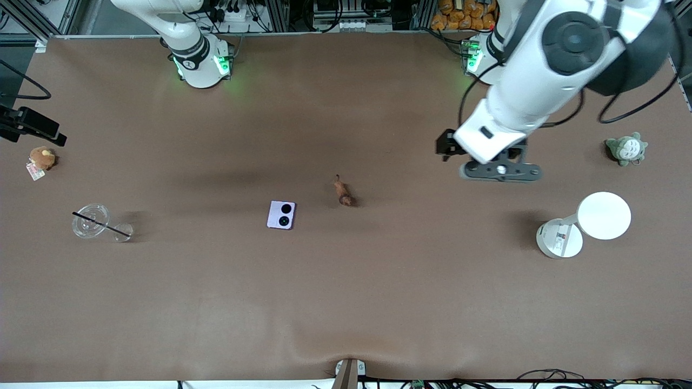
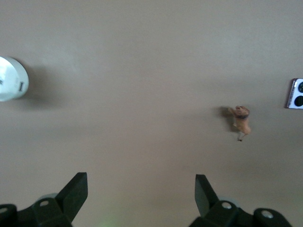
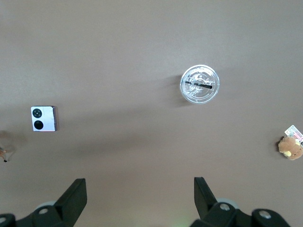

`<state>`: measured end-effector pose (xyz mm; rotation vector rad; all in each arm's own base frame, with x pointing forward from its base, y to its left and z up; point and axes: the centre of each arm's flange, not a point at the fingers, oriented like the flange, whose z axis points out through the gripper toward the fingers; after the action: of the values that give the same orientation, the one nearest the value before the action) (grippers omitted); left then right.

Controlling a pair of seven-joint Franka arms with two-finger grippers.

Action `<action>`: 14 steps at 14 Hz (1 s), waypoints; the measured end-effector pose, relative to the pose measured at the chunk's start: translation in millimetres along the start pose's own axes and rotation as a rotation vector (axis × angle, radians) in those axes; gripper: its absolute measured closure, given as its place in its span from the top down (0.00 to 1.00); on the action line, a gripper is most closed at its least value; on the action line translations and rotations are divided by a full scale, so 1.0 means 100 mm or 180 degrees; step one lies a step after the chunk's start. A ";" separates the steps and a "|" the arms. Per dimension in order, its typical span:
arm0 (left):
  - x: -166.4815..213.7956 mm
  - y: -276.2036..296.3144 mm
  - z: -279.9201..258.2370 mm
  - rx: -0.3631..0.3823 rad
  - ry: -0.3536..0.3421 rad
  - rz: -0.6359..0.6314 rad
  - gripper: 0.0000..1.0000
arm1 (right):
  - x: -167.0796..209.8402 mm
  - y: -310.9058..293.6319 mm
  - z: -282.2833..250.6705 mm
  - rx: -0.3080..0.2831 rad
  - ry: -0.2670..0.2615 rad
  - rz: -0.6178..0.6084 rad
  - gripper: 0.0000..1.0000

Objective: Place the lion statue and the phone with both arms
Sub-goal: 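Move the left gripper out toward the brown lion statue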

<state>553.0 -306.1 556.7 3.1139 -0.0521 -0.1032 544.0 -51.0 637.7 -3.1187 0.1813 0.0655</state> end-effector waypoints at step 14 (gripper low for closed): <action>-0.11 1.50 0.93 -0.0181 0.0149 -0.0273 1.00 | 0.00 0.00 0.00 0.0000 0.0000 0.0000 1.00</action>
<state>531.4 -457.4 469.0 3.0600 0.0839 -0.0330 543.9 -51.0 637.8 -3.1187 0.1814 0.0656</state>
